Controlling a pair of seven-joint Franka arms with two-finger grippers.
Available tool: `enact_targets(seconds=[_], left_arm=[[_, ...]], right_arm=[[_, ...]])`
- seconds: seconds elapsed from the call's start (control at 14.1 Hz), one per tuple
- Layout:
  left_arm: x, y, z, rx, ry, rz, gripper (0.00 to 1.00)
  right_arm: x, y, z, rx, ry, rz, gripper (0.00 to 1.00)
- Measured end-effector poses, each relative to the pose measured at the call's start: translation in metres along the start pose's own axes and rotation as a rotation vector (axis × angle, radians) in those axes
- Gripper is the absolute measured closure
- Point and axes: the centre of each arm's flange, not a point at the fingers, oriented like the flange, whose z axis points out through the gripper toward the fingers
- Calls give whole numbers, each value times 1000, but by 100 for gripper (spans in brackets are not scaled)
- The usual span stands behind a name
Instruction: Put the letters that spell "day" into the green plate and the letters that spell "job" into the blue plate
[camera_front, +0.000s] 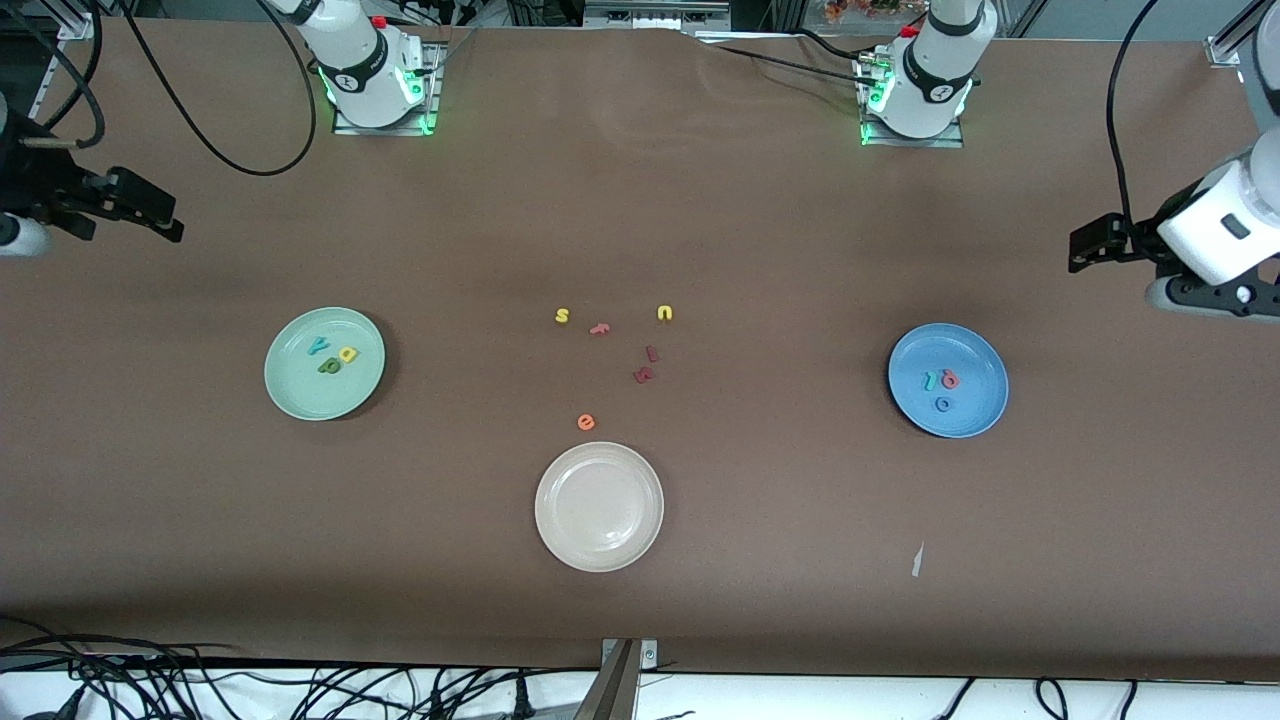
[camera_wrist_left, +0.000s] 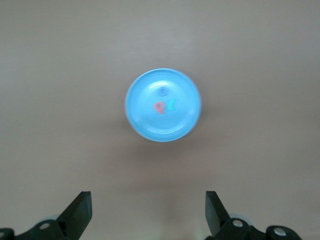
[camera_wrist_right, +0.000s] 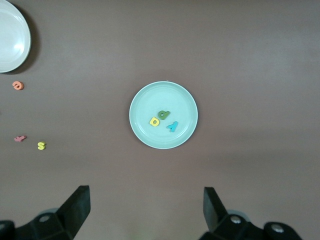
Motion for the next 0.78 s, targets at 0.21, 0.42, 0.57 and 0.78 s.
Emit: enact_targets(seconds=[0.21,0.42,0.57,0.78], left_arm=[[-5,-4,-7,-37,17,-14,0],[-7,2,-11,-35,24,-6,0],[-10,0,-15,-34,32,-9,0],[-14,-3,-21,-1,42,-10,0]], right_arm=[[4,-1,7,0,4,-1,0],[5,-1,6,0,17,-1,0],[6,-1,6,0,17,-2,0],[9,-3,13,1,7,-8,0]])
